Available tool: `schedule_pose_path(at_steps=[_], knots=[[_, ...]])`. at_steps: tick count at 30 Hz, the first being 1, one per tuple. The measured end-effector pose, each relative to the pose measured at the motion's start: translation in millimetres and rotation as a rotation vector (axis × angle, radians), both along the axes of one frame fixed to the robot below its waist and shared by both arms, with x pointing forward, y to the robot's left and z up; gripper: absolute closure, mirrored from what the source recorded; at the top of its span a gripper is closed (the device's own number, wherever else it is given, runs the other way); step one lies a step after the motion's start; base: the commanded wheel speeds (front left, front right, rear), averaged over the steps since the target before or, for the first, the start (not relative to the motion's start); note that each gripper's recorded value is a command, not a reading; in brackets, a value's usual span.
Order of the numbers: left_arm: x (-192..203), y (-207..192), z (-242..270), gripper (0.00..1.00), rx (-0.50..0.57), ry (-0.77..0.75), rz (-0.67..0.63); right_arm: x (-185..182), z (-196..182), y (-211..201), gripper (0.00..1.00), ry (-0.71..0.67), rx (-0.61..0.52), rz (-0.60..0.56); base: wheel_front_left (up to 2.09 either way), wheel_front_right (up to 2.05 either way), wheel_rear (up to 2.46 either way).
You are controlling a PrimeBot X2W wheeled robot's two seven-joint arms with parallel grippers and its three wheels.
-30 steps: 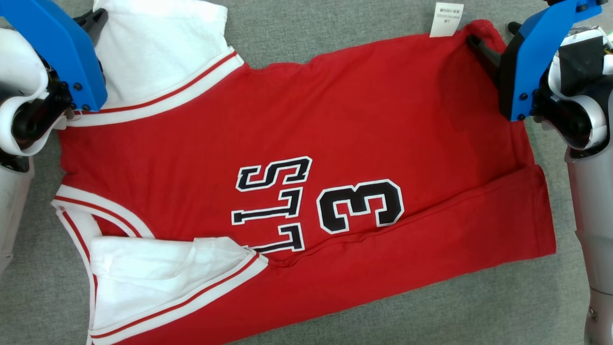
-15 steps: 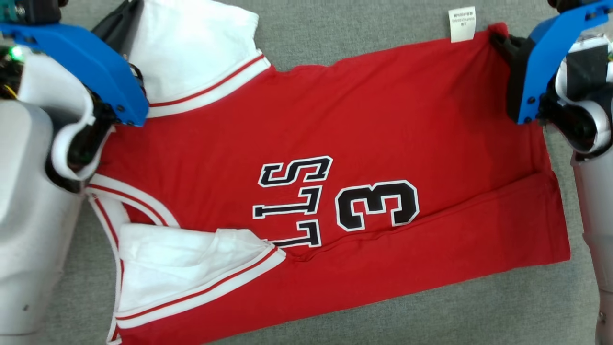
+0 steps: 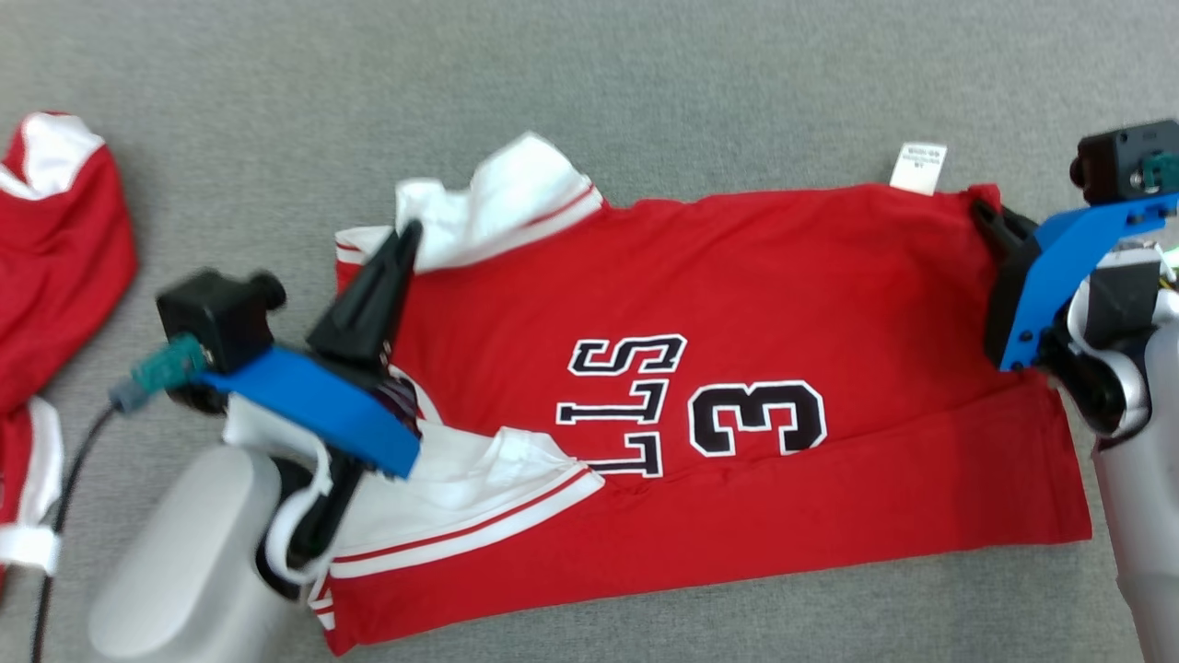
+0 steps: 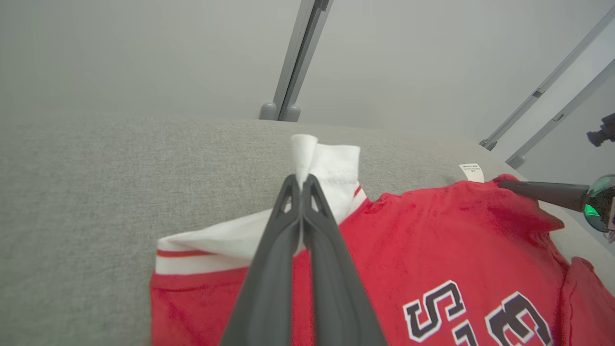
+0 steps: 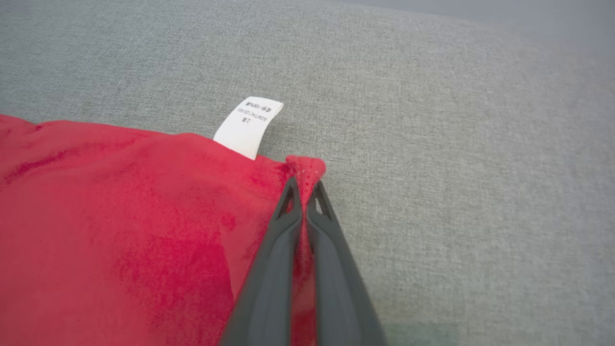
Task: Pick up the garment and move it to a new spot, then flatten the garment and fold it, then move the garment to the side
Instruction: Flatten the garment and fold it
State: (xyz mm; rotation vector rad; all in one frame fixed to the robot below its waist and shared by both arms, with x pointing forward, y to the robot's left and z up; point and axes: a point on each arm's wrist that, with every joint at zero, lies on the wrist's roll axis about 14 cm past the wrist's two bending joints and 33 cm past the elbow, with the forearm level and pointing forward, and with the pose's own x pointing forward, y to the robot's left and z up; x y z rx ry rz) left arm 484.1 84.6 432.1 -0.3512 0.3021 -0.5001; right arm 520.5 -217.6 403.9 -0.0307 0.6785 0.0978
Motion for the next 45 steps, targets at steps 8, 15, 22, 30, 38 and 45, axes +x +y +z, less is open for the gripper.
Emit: schedule_pose_path(at_steps=[8,15,22,30,38,45], knots=[[-55.4,12.0,21.3,1.0,-0.088,-0.041,0.097,-12.6,17.9,-3.7,1.0,-0.087,-0.046,0.004,0.0,0.0,0.0],[-97.1,20.7,20.7,1.0,-0.137,0.02,0.163,-36.1,3.9,-6.1,1.0,-0.031,-0.079,0.015,0.0,0.0,0.0],[-121.1,24.9,10.7,1.0,-0.128,0.08,0.181,-50.5,0.7,-10.0,1.0,-0.01,-0.111,0.03,0.0,0.0,0.0],[-135.4,23.8,-0.3,0.05,-0.079,0.115,0.165,-70.0,-1.2,-17.0,0.0,0.007,-0.109,0.01,0.0,0.0,0.0],[-138.7,41.9,2.8,0.0,-0.019,0.054,0.221,-77.7,27.6,-24.3,0.0,-0.103,-0.063,-0.049,0.0,0.0,0.0],[-124.3,65.5,26.9,0.0,0.044,-0.094,0.313,-87.7,49.8,-16.2,0.0,-0.206,0.017,-0.099,0.0,0.0,0.0]])
